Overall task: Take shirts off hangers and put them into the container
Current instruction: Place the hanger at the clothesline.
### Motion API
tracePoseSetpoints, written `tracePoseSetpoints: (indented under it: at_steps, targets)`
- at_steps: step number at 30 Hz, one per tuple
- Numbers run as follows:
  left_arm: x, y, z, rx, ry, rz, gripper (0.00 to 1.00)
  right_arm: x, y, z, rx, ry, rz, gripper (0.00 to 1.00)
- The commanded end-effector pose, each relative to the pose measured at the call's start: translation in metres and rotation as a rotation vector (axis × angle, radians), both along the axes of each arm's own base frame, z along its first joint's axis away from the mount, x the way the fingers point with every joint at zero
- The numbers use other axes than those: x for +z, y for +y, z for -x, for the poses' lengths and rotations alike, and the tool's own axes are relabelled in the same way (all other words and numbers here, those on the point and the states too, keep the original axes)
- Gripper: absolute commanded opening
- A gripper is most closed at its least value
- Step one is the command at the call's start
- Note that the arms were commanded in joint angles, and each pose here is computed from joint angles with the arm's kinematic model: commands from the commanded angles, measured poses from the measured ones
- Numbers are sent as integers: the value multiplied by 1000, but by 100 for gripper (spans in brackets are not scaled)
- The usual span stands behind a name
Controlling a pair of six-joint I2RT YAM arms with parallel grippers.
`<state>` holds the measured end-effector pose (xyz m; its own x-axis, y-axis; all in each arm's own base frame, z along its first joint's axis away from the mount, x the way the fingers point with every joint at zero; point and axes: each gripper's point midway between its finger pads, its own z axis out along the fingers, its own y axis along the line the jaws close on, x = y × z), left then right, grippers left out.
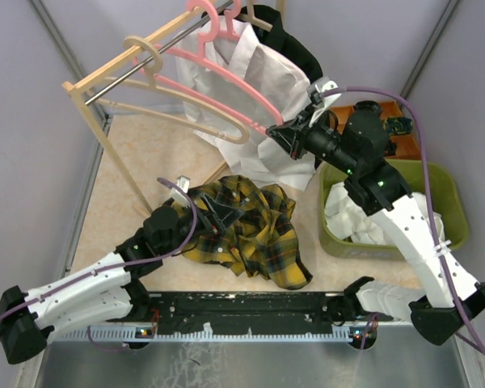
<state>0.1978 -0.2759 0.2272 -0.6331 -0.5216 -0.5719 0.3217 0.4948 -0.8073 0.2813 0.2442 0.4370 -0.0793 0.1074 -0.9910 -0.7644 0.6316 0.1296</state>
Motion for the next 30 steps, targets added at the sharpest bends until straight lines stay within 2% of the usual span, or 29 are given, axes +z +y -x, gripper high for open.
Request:
tracePoseSetpoints:
  at_steps: [1, 12, 21, 26, 28, 30]
  targets:
    - [10, -3, 1, -14, -10, 12, 99, 46, -1, 12, 27, -100, -62, 0]
    - [10, 0, 2, -10, -10, 9, 99, 33, 19, 2, 86, -6, -17, 0]
    - [15, -9, 5, -65, -37, -26, 99, 26, 39, 6, 128, -12, 42, 0]
    - [12, -12, 6, -82, -33, -36, 99, 13, 41, 8, 129, 2, 68, 20]
    - [10, -10, 6, -78, -31, -41, 99, 8, 35, 7, 93, 0, 76, 41]
    - [9, -8, 6, -69, -29, -49, 99, -6, 16, -3, -31, 19, 69, 56]
